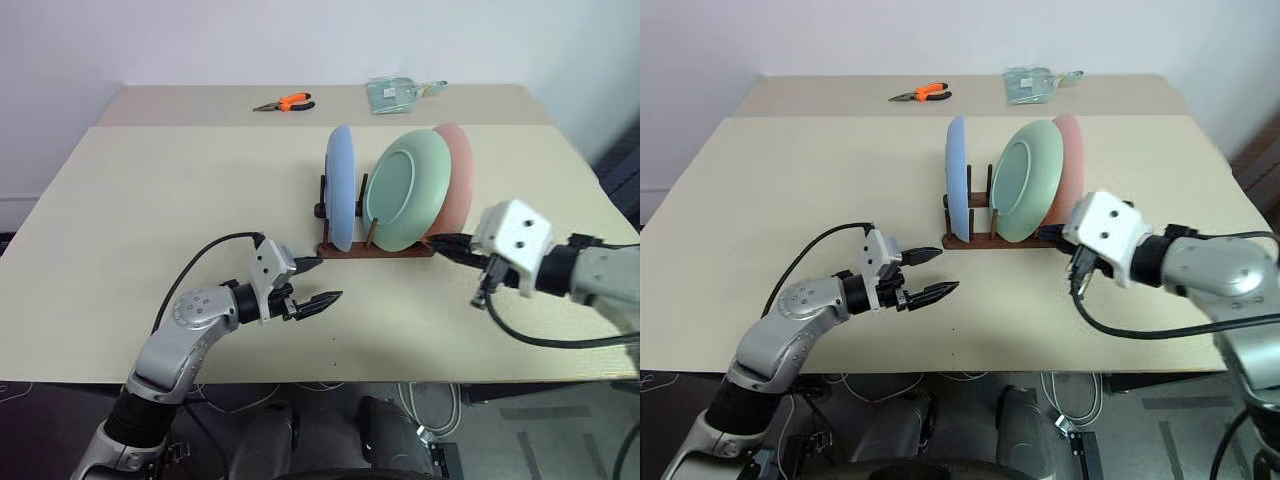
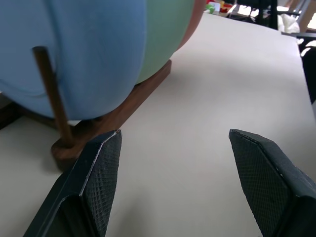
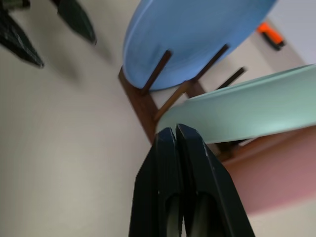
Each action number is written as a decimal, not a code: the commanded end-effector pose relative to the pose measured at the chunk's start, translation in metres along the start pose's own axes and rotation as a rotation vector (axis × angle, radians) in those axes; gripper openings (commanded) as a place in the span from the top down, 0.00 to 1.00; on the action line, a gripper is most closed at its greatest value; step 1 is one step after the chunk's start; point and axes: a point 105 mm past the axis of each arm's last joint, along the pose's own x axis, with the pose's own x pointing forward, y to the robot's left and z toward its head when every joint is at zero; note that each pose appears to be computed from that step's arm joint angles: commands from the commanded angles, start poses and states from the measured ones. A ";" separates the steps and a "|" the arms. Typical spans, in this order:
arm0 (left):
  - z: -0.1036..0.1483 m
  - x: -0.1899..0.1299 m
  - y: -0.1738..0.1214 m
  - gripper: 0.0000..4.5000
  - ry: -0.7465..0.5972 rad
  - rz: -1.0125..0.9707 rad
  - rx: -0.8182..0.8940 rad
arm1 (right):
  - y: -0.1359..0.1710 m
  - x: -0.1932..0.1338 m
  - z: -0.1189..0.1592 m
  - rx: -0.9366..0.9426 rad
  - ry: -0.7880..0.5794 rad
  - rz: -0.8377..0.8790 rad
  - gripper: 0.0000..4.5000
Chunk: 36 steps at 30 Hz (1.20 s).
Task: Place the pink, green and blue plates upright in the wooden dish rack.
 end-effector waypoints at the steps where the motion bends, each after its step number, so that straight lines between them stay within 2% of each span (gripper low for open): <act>1: 0.009 -0.003 -0.001 0.21 -0.031 0.005 0.032 | -0.011 0.004 -0.003 -0.066 0.032 -0.058 0.99; 7: 0.009 -0.004 -0.003 0.21 -0.035 0.017 0.028 | -0.015 0.018 -0.004 -0.100 0.015 -0.069 0.99; 11: 0.009 -0.006 -0.004 0.21 -0.035 0.027 0.026 | -0.018 0.026 0.008 -0.118 -0.042 -0.068 0.99; 17: 0.008 -0.005 -0.005 0.21 -0.034 0.032 0.023 | -0.018 0.028 0.024 -0.134 -0.110 -0.065 0.99; 20: 0.008 -0.004 -0.005 0.21 -0.036 0.030 0.022 | -0.019 0.026 0.024 -0.141 -0.103 -0.068 0.99; 24: 0.008 -0.003 -0.005 0.21 -0.035 0.032 0.023 | -0.025 0.016 0.013 -0.146 -0.059 -0.089 0.99; 26: 0.006 -0.007 0.000 0.21 -0.025 0.049 0.025 | -0.030 0.001 0.003 -0.111 -0.038 -0.100 0.99; 31: -0.002 -0.030 0.029 0.21 0.034 0.161 0.047 | -0.025 -0.043 -0.028 0.144 -0.064 -0.091 0.99; 36: -0.014 -0.064 0.056 0.21 0.118 0.278 0.082 | -0.032 -0.053 -0.063 0.274 -0.063 -0.184 0.99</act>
